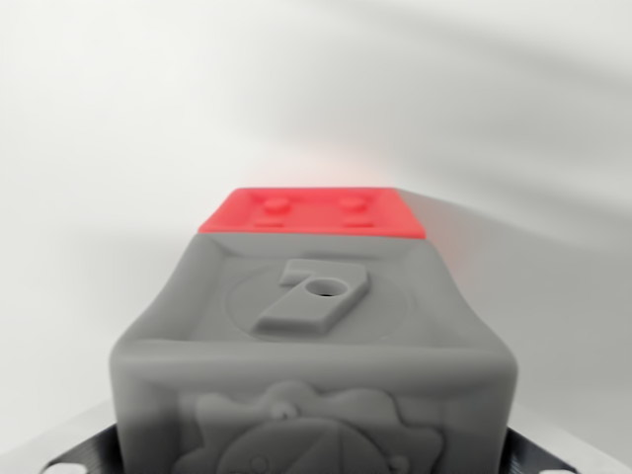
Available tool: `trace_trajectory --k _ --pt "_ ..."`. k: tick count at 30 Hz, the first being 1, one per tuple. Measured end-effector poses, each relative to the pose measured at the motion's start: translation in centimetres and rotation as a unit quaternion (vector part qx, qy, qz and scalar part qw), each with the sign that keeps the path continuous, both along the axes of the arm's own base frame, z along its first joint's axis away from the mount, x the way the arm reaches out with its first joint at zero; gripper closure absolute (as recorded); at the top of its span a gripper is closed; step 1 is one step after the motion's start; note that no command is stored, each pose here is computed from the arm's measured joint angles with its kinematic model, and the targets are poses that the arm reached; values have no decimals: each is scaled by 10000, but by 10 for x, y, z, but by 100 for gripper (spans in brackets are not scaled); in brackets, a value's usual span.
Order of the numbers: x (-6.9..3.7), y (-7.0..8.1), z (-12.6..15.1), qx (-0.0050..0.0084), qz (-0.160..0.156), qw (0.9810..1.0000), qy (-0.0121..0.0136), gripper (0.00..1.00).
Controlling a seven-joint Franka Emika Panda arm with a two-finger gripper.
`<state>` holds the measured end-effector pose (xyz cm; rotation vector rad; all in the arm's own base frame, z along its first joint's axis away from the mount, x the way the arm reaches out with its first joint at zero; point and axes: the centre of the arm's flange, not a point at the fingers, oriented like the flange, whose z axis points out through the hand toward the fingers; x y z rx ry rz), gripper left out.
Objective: Destack cube
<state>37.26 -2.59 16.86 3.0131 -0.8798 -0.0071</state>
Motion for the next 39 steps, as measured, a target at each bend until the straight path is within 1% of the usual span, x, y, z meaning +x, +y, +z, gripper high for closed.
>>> trace_trajectory --k 10,16,25,28,37,39 --pt "1 0 1 1 -1 10000 -1 100" --pt "2 0 10 5 -3 10000 -21 100" --pt "2 0 29 8 8 10000 -28 100" --pt "2 0 38 10 7 10000 -39 100" --pt "2 1 65 15 4 10000 -55 100" --pt "3 0 70 16 14 10000 -79 100"
